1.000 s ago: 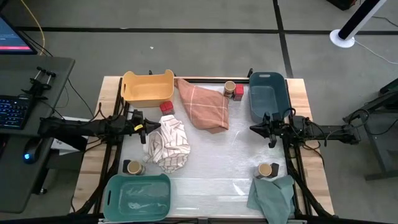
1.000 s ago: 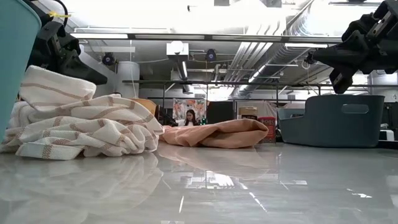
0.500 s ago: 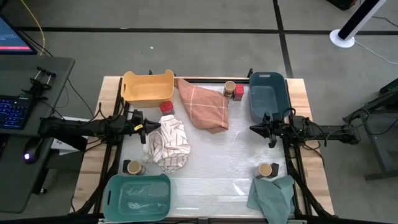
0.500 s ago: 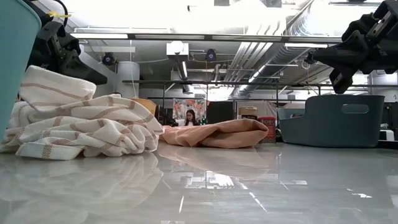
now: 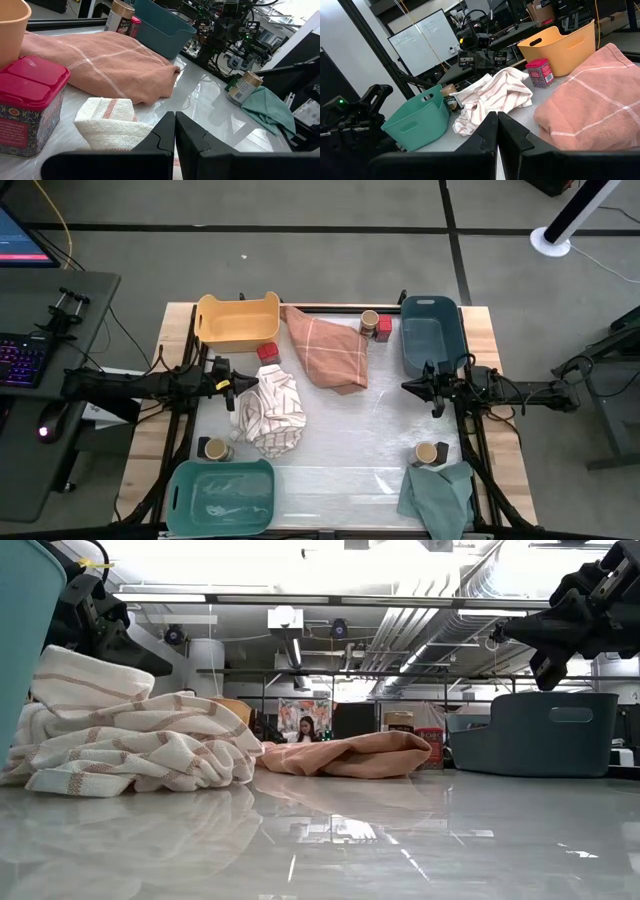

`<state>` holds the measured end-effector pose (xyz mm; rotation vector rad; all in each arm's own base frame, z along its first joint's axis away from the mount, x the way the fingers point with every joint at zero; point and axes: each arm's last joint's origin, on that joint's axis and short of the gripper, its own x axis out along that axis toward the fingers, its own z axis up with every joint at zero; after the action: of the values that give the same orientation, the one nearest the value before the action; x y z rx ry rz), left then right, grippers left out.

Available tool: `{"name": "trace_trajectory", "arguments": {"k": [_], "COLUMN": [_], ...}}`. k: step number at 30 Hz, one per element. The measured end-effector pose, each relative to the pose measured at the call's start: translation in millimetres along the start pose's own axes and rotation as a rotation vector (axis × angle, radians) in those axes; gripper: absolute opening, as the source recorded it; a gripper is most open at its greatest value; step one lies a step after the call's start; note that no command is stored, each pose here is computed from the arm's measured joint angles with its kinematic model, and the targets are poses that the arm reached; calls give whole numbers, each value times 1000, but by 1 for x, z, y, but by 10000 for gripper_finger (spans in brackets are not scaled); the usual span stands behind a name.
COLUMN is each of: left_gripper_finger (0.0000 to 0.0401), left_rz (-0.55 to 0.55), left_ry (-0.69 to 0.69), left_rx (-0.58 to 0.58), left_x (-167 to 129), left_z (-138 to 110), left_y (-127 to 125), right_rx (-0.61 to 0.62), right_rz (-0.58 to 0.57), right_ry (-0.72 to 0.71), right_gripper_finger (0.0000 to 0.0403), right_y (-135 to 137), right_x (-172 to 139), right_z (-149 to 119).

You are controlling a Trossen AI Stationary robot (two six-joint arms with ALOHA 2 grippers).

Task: Sort spices by type

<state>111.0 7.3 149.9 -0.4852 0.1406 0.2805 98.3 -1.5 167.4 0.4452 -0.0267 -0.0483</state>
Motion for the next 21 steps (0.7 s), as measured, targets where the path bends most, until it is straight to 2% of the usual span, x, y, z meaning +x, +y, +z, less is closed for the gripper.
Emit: {"name": "trace_trajectory", "arguments": {"k": [13, 15, 17, 21], "left_gripper_finger": [0, 0, 0, 0], "left_rz": [0, 0, 0, 0], "left_ry": [0, 0, 0, 0], "left_rx": [0, 0, 0, 0], "left_x": [0, 0, 0, 0], "left_z": [0, 0, 0, 0], "left_y": [0, 0, 0, 0], "right_rx": [-1, -2, 85, 367], "right_rz": [-1, -32, -68, -110], "right_ry": [-1, -46, -147, -386], "right_gripper_finger": [1, 1, 1, 1], "right_y": [0, 0, 1, 2], "right_x": [0, 0, -1, -4], "right_z": [0, 3, 10, 26]}}
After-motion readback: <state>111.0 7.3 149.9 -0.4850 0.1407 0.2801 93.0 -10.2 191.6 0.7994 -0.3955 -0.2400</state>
